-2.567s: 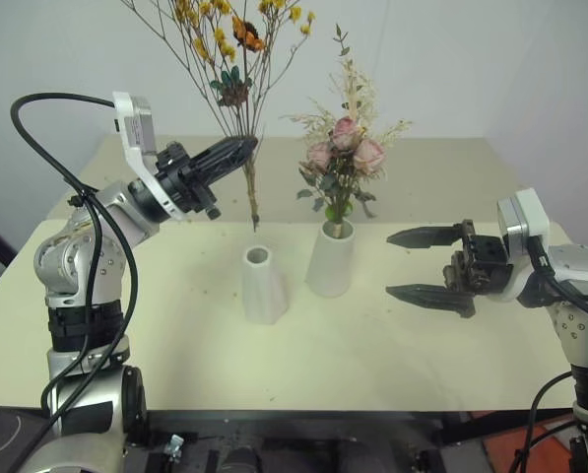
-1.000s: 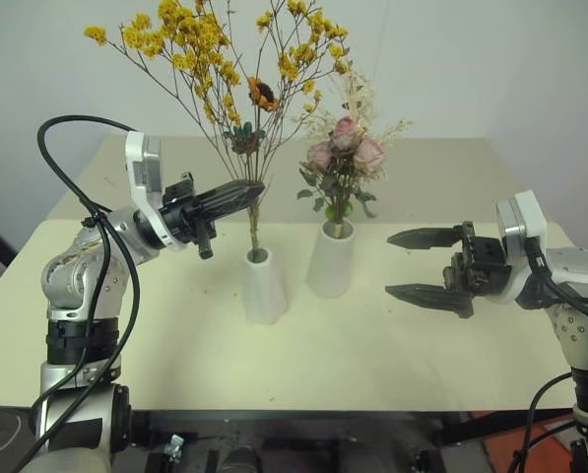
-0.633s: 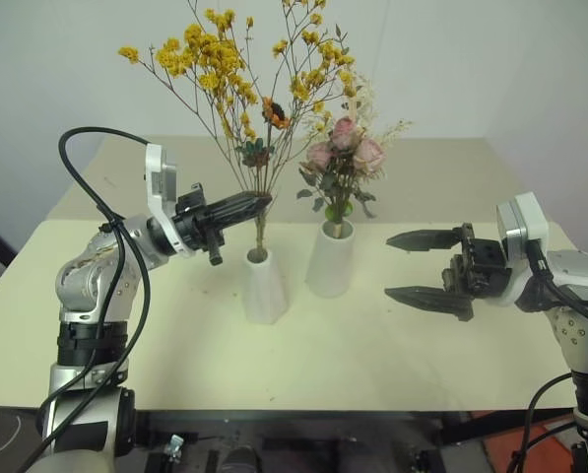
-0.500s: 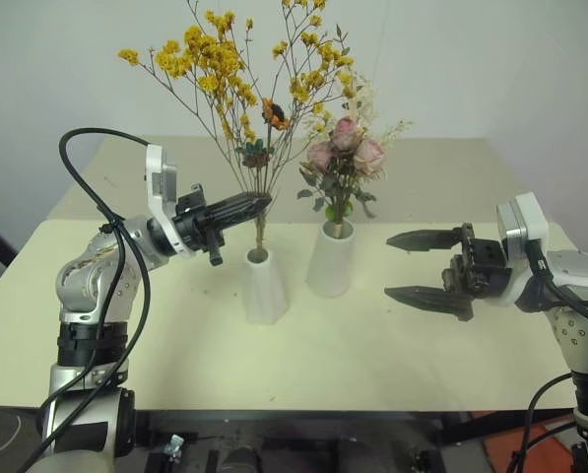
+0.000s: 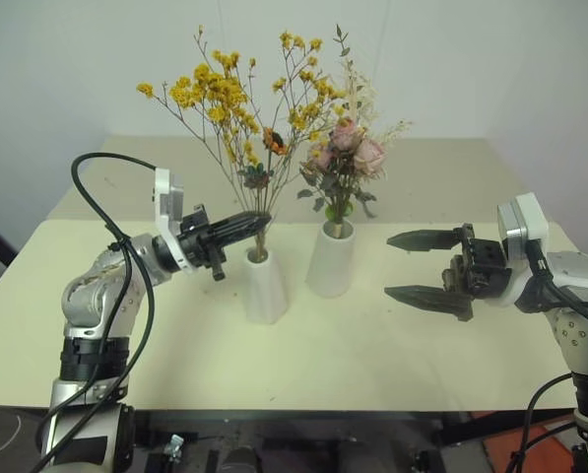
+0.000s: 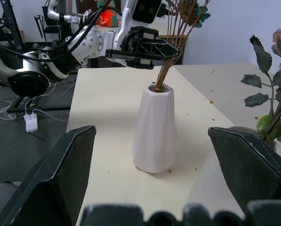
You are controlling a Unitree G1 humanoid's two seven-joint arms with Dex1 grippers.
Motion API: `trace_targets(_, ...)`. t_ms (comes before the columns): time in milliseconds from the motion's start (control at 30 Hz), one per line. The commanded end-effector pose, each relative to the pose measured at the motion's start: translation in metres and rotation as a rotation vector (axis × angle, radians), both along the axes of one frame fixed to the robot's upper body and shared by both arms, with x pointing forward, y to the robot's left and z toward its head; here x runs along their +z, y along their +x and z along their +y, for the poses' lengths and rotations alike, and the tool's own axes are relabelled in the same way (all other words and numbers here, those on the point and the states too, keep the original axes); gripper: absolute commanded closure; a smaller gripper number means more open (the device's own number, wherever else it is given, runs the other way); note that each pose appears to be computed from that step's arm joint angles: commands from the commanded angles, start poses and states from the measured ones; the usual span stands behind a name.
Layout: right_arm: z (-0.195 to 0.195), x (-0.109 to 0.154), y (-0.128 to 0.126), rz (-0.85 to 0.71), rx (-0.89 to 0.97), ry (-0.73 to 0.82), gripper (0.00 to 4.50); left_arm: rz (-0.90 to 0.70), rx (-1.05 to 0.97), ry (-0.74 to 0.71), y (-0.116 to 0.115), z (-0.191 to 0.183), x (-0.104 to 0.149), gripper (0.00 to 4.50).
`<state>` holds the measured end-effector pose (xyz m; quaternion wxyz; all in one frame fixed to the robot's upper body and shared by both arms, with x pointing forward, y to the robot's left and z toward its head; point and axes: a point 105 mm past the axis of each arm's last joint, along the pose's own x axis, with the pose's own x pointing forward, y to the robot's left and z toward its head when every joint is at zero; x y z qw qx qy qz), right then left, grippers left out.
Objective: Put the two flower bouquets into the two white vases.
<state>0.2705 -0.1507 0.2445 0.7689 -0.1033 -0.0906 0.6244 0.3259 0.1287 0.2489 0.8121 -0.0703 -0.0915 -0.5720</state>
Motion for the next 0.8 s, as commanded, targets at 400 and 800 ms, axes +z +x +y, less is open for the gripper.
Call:
trace_targets(400, 0.001, 0.010, -0.007, -0.048, 0.017, 0.005, 0.00, -0.034, 0.015, 0.027, -0.018, 0.003, 0.002, 2.21)
trace_targets(800, -0.003, 0.005, -0.005, -0.027, 0.005, -0.005, 0.00, 0.049, 0.123, 0.150, -0.060, 0.044, -0.013, 0.02)
